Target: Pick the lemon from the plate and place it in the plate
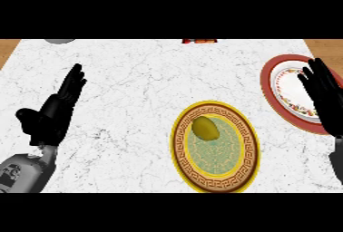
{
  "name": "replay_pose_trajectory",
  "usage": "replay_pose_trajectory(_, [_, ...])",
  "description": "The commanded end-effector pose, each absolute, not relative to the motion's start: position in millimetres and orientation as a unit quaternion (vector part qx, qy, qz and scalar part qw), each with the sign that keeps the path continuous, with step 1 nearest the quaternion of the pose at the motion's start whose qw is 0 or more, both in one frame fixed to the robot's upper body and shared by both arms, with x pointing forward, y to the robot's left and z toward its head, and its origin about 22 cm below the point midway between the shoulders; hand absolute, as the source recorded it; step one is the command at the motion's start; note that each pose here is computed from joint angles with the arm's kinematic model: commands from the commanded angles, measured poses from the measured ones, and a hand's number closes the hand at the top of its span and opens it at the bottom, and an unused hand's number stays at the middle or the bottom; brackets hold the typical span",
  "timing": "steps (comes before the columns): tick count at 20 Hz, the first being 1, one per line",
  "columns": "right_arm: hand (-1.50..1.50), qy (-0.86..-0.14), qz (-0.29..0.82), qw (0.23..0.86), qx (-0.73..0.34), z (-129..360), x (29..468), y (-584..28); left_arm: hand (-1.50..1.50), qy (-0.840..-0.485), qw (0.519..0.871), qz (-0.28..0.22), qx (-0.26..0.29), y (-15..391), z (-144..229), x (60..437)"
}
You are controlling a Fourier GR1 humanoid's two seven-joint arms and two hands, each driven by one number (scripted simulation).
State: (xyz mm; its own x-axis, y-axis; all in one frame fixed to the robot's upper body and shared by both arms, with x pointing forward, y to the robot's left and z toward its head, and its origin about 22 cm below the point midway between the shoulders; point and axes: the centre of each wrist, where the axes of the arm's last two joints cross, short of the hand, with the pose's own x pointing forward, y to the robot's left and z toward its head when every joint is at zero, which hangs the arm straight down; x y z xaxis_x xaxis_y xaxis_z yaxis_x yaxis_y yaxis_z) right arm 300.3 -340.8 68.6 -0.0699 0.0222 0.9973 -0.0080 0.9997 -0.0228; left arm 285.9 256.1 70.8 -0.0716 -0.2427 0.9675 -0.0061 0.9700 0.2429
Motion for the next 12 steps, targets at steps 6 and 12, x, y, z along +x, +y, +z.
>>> replay_pose_trajectory(6, [-1.5,-0.696,-0.033,0.62,0.36,82,325,-207,0.0,-0.694,0.673,-0.153,0.204,309,35,262])
replay_pose_trajectory(12, [-1.5,-0.818,-0.092,0.551,0.135,64,277,-206,0.0,-0.675,0.695,-0.129,0.213,320,3,226])
